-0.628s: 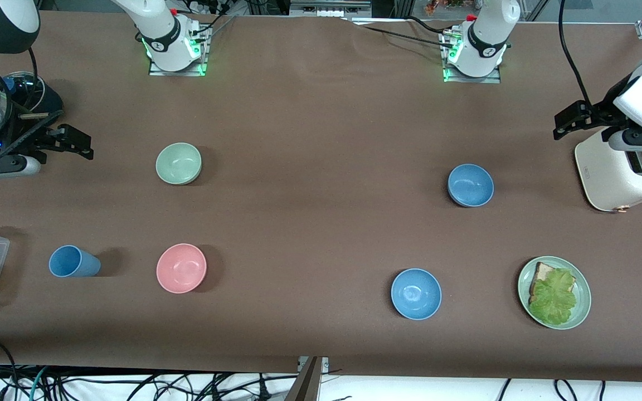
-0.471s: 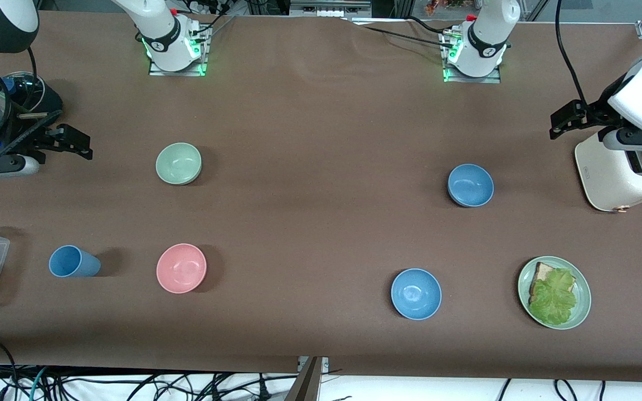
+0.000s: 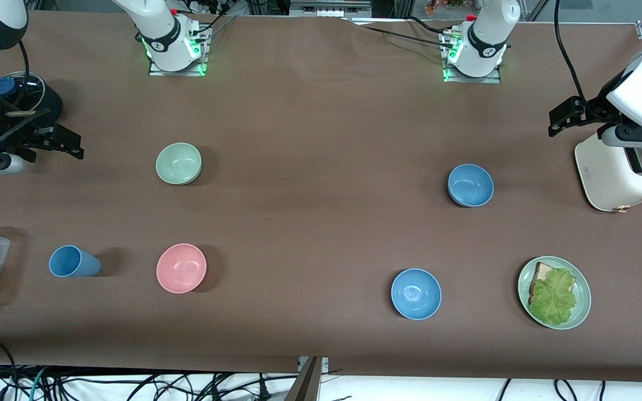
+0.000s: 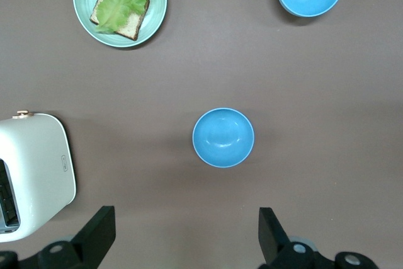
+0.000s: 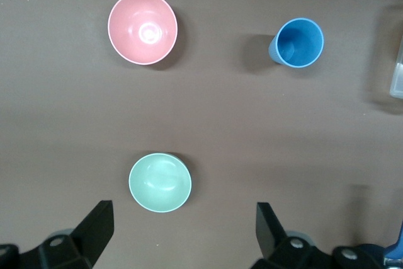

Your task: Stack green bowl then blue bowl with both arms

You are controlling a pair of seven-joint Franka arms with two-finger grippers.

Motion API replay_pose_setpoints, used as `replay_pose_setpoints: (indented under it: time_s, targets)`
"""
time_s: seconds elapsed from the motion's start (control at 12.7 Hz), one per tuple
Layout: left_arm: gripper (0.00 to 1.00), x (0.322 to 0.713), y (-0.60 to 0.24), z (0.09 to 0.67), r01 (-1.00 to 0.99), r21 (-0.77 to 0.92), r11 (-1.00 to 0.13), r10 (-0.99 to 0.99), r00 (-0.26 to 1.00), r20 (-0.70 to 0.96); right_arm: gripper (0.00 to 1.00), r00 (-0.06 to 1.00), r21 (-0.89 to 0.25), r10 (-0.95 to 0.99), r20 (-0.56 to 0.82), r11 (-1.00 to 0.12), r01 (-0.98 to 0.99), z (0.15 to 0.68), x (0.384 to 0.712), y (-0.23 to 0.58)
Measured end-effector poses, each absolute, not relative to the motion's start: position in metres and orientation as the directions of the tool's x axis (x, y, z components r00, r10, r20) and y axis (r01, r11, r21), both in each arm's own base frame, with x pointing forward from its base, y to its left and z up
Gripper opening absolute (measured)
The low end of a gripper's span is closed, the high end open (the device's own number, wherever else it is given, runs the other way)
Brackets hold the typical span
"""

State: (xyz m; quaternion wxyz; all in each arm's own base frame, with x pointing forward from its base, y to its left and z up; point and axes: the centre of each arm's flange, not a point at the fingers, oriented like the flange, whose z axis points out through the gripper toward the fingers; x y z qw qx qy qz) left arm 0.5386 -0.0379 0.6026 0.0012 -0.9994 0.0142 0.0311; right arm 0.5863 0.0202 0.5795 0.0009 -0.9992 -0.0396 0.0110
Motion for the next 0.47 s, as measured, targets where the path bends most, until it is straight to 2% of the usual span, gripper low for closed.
replay_pose_setpoints:
  time_s: [0.47]
  targets:
    - [1.00,0.5363,-0.0446,0.6055,-0.040,-0.002,-0.999,-0.040,0.997,-0.072,1.00,0.996,-0.003,0.087,-0.029,-0.996,0.087,0.5754,0.5878,0.0250]
